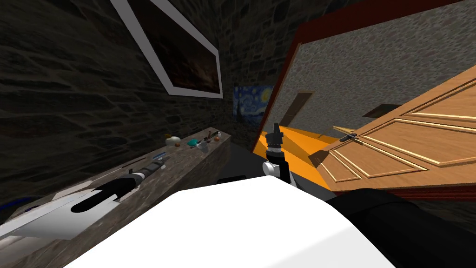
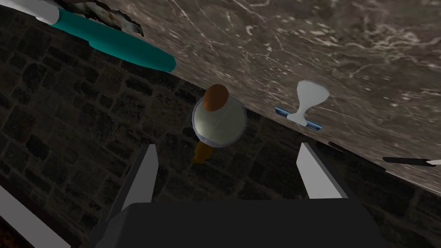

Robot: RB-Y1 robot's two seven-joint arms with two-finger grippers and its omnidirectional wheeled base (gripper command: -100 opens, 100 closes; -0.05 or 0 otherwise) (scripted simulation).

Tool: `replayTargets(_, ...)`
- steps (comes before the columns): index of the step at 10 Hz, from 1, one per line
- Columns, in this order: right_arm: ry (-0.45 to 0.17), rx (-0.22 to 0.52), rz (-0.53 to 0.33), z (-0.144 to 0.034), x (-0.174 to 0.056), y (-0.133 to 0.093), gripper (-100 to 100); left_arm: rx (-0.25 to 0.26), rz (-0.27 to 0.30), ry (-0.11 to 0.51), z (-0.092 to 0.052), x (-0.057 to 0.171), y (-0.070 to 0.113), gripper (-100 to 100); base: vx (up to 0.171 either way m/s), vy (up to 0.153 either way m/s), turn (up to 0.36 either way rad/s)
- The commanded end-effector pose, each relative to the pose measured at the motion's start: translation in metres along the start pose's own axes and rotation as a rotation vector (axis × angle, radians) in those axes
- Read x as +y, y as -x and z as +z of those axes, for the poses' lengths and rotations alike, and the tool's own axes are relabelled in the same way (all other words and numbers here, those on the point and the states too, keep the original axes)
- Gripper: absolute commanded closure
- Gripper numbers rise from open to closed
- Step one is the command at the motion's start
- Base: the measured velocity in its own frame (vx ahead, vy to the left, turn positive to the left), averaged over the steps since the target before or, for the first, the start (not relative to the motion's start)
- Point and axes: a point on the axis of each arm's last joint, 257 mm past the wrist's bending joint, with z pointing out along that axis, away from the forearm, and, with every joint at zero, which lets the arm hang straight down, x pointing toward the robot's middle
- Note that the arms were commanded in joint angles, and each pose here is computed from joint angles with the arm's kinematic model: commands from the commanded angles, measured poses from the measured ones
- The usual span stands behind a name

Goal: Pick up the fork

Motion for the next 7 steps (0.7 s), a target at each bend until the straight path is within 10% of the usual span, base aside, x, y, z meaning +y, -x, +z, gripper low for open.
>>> replayTargets(1, 0.000, 0.000, 0.000, 0.000, 0.000, 0.000, 0, 0.009, 0.015, 0.094, -0.009, 0.037, -0.003, -100, 0.032, 0.119, -0.464)
replayTargets(7, 0.000, 0.000, 0.000, 0.000, 0.000, 0.000, 0, 0.051, 0.042, 0.368, -0.048, 0.149, -0.016, -100, 0.001, 0.124, -0.304)
